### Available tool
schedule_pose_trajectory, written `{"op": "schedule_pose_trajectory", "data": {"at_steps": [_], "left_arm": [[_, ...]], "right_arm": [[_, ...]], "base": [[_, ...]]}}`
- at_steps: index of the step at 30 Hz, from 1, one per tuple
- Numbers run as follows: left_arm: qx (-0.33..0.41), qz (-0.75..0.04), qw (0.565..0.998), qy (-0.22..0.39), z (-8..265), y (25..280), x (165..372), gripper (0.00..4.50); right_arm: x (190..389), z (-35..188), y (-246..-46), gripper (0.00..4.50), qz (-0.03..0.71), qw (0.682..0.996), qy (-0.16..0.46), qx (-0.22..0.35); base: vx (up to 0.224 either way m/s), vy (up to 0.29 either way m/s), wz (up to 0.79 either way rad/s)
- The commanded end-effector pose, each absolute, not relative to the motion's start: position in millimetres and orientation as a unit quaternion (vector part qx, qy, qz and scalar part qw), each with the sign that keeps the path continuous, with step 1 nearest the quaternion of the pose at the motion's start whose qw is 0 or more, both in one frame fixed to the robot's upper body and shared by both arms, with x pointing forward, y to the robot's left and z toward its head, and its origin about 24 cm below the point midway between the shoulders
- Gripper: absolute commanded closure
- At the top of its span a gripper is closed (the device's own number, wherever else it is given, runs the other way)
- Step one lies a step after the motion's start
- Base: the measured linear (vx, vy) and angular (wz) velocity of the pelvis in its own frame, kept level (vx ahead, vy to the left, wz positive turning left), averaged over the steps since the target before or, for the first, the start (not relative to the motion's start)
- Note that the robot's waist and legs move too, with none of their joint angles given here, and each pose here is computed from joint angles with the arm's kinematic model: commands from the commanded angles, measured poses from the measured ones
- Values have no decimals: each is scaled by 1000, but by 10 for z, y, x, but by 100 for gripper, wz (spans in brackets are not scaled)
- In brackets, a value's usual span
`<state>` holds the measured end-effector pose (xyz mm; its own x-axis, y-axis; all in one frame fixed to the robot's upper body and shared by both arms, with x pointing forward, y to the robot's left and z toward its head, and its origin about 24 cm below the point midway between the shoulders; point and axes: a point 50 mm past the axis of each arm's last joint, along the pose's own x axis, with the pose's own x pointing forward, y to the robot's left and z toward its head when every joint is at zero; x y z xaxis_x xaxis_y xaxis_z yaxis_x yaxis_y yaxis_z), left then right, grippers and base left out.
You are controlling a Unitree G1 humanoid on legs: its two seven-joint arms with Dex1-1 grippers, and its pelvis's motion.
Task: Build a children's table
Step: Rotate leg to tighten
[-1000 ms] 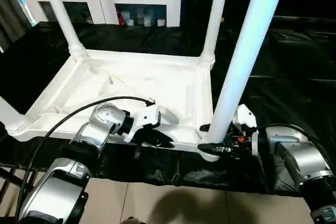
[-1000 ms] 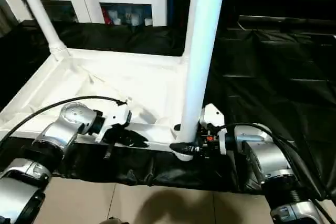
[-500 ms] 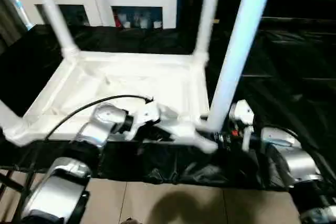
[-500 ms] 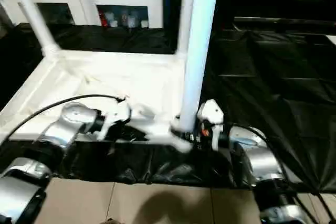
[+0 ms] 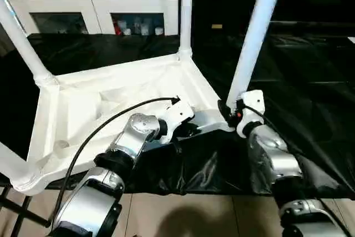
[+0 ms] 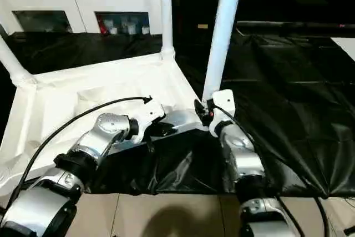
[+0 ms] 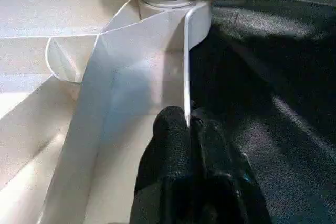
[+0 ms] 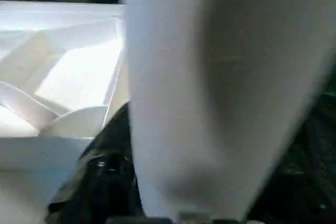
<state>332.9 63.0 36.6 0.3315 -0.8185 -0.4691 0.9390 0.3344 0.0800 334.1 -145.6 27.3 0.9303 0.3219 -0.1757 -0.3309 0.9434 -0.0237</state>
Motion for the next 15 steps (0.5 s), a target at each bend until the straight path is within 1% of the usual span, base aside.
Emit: {"op": "schedule_pose_trajectory", "data": {"at_steps": [1,3,4,6,7,8,9,11,12,14,15], "left_arm": [[151,-598,776,133,449,378,3251,450],[156,-605,769,133,453,476,3256,450],[157,-610,766,131,457,500,3254,450],[156,-629,751,127,478,612,3247,450],[156,-629,751,127,478,615,3247,450],[157,-637,744,127,487,657,3243,450],[159,-652,730,131,501,752,3236,450],[161,-659,722,133,507,798,3230,450],[165,-668,713,137,512,859,3225,450],[167,-671,709,139,513,887,3223,450],[170,-674,705,142,512,916,3222,450]], "right_arm": [[3293,169,-1231,162,223,968,108,-39],[3285,203,-1280,139,249,963,101,-28],[3274,212,-1294,134,262,960,100,-26],[3209,231,-1362,131,322,941,98,-25],[3207,231,-1364,131,324,941,98,-25],[3171,232,-1394,131,349,931,100,-28],[3080,237,-1461,131,404,908,110,-28],[3025,244,-1493,131,435,893,115,-28],[2941,252,-1533,131,478,869,124,-30],[2903,255,-1554,131,496,858,130,-30],[2867,254,-1576,131,512,847,137,-33]], "base": [[0,0,0],[0,0,0],[0,0,0],[0,0,0],[0,0,0],[0,0,0],[0,0,0],[0,0,0],[0,0,0],[0,0,0],[0,0,0]]}}
